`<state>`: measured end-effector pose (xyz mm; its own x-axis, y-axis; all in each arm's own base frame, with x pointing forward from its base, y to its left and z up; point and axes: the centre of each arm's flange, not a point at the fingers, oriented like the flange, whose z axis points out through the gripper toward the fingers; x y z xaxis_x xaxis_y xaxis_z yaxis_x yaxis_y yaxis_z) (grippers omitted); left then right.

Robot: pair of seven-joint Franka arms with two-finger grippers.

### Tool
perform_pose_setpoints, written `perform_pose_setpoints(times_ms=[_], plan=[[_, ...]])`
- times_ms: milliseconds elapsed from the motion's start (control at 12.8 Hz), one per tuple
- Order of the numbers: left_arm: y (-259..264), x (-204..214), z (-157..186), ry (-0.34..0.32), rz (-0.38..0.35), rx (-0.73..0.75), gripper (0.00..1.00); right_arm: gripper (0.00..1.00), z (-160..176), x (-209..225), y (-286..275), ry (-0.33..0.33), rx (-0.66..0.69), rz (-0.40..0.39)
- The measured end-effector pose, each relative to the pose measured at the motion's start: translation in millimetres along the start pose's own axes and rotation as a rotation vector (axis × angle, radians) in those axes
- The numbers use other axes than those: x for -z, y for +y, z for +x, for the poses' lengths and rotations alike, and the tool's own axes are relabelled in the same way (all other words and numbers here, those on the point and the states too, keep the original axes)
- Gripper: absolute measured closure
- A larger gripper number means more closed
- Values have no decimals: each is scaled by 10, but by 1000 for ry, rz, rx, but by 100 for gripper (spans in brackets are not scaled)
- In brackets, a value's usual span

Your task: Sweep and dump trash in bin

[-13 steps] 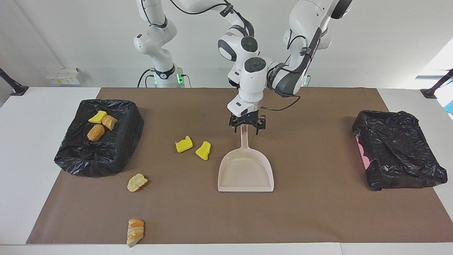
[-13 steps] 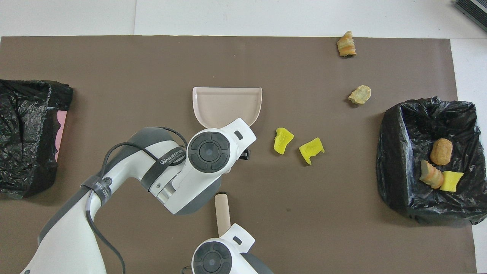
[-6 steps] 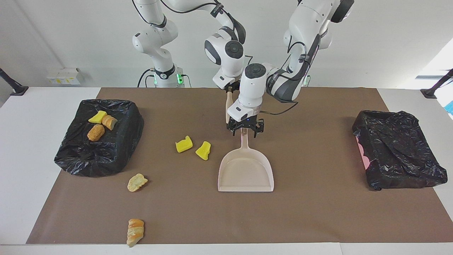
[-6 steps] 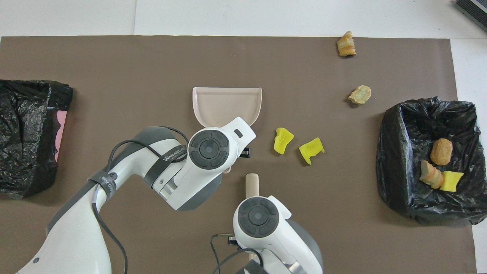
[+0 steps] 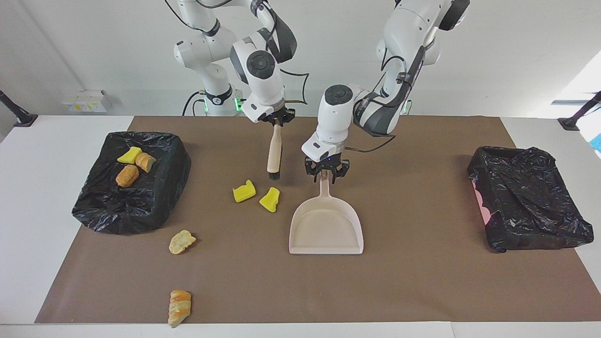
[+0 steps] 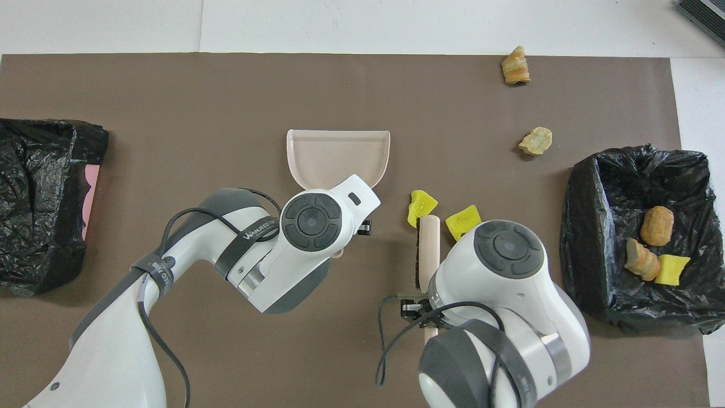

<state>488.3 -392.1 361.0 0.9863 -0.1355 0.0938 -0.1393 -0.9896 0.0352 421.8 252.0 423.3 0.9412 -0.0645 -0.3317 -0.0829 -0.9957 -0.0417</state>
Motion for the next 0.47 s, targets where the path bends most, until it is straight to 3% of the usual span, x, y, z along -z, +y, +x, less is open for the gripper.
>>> perform_pose_setpoints(times_ms=[390,468], plan=[[-6,-24,-2,-6,2,1,44,74,635,281,410,90,47,-75],[-8,-24,1,-6,2,1,56,74,821,361,548,103,74,-81]])
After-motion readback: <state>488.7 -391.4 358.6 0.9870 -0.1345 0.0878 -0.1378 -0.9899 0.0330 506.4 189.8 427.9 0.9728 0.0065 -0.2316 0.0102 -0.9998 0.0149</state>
